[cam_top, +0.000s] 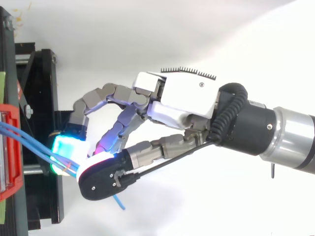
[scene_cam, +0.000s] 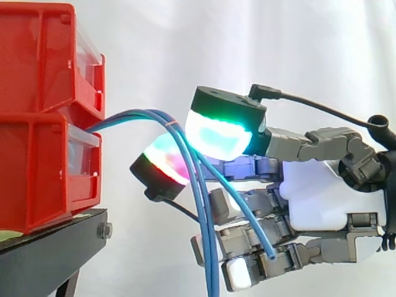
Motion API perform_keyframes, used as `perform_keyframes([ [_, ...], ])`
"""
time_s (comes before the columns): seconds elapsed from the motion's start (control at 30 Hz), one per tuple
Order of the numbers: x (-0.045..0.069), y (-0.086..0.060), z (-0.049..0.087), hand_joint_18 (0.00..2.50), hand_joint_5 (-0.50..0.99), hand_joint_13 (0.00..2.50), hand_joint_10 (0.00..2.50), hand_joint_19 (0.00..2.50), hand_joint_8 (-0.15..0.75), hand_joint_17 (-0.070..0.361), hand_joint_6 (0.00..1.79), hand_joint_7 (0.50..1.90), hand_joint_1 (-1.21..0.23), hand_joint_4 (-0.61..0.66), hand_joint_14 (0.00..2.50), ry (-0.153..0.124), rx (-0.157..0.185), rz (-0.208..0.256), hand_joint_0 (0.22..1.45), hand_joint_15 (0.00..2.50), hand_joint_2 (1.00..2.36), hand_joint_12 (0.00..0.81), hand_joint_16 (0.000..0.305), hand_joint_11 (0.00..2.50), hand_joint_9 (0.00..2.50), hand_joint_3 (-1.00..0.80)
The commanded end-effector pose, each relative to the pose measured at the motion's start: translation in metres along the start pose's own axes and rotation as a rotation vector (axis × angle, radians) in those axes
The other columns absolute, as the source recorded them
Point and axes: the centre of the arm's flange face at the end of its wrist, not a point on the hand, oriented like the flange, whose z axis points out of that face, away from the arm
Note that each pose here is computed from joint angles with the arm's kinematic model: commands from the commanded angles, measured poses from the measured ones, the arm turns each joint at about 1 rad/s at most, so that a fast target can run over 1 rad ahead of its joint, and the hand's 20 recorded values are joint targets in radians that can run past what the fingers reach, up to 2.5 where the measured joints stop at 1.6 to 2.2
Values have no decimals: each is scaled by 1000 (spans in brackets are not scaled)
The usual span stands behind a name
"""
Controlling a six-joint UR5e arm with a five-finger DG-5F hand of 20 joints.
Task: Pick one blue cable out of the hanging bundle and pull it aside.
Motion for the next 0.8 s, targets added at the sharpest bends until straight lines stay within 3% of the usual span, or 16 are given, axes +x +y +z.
perform_keyframes([
  [0.0, -1, 0, 0, 826, -168, 973, 20, 732, 255, 108, 930, 869, -711, -34, 22, 6, 2, -2, 591, 659, 1017, 351, 48, 871, 1192, -242],
  [0.2, -3, -2, -2, 810, -145, 974, 21, 747, 274, 112, 917, 937, -559, 19, 24, 4, 23, -11, 562, 678, 1013, 353, 50, 856, 1249, -319],
  [0.77, -7, -1, -7, 811, -125, 984, 21, 750, 281, 112, 904, 964, -490, 25, 24, -2, 67, -22, 566, 673, 1008, 357, 50, 868, 1300, -404],
])
